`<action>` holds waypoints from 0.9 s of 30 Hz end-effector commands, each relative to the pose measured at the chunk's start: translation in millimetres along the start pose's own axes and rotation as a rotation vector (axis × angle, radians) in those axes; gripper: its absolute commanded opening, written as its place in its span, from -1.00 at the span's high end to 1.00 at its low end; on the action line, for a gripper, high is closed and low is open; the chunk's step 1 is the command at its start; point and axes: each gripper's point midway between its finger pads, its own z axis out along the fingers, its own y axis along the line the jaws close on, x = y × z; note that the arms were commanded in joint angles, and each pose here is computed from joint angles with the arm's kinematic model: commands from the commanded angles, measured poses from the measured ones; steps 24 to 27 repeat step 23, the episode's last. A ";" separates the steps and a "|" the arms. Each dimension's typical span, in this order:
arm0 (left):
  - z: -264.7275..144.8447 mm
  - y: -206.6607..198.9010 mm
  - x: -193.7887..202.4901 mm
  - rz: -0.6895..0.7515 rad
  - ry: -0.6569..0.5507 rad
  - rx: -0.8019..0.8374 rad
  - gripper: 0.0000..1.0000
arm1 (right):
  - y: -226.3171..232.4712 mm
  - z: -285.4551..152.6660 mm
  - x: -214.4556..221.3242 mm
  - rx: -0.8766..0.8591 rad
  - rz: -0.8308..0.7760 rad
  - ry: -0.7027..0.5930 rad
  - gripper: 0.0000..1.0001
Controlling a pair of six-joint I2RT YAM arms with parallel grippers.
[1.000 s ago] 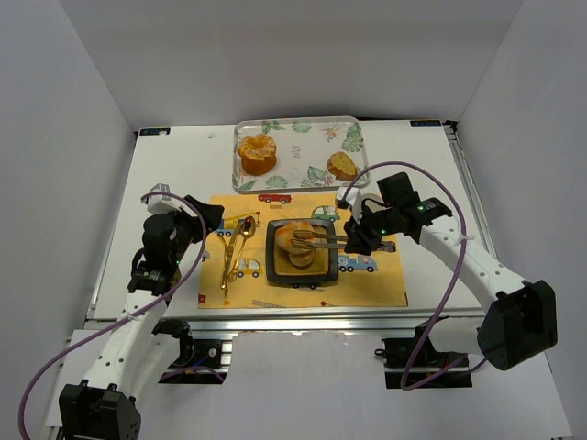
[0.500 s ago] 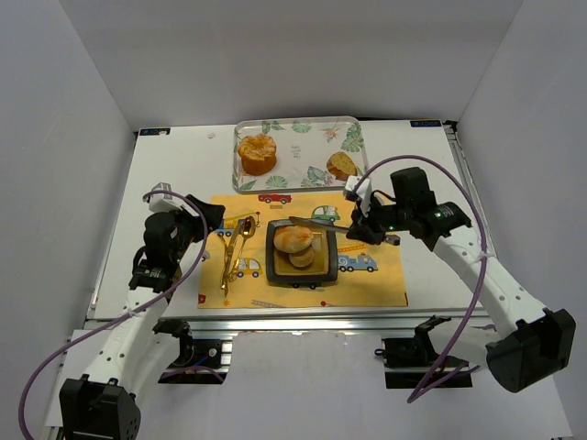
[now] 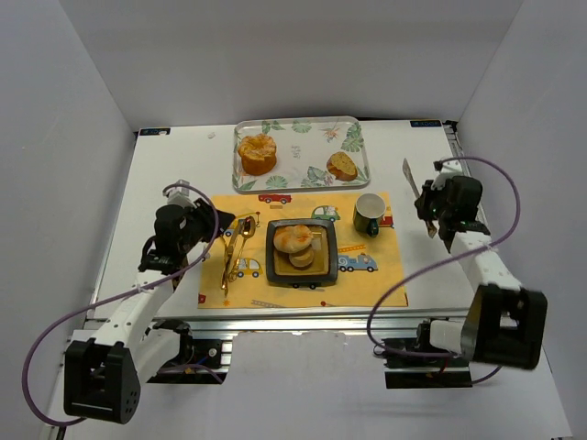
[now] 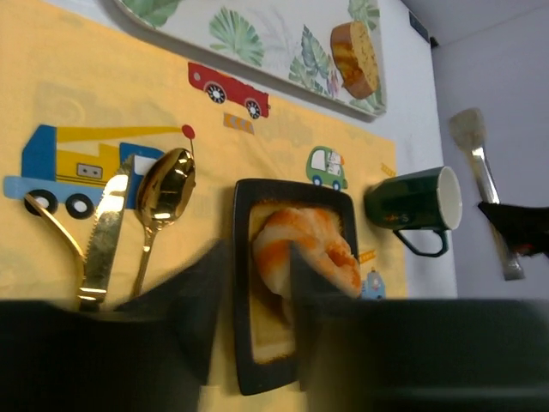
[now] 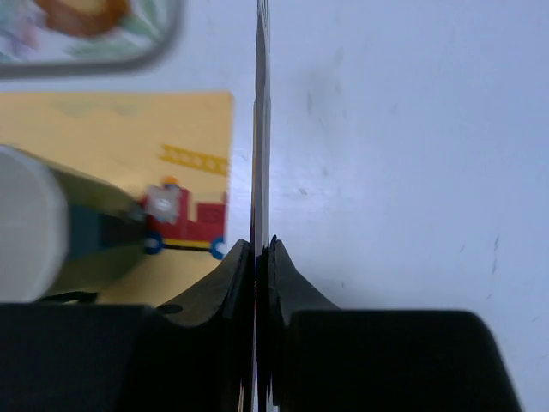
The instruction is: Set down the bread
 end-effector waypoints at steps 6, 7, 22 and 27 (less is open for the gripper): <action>5.9 -25.1 30.2 0.048 0.127 0.070 -0.39 | -55.5 58.5 54.3 0.152 0.087 0.084 0.88; 6.9 -27.6 35.9 0.056 0.139 0.071 -0.41 | -54.8 63.0 62.9 0.140 0.095 0.120 0.70; 11.1 -32.1 41.4 0.083 0.129 0.059 -0.43 | -79.6 39.4 -4.5 0.238 -0.059 0.211 -0.52; 11.2 -31.6 41.1 0.086 0.127 0.057 -0.43 | -69.8 39.8 -27.1 0.201 -0.090 0.156 -0.54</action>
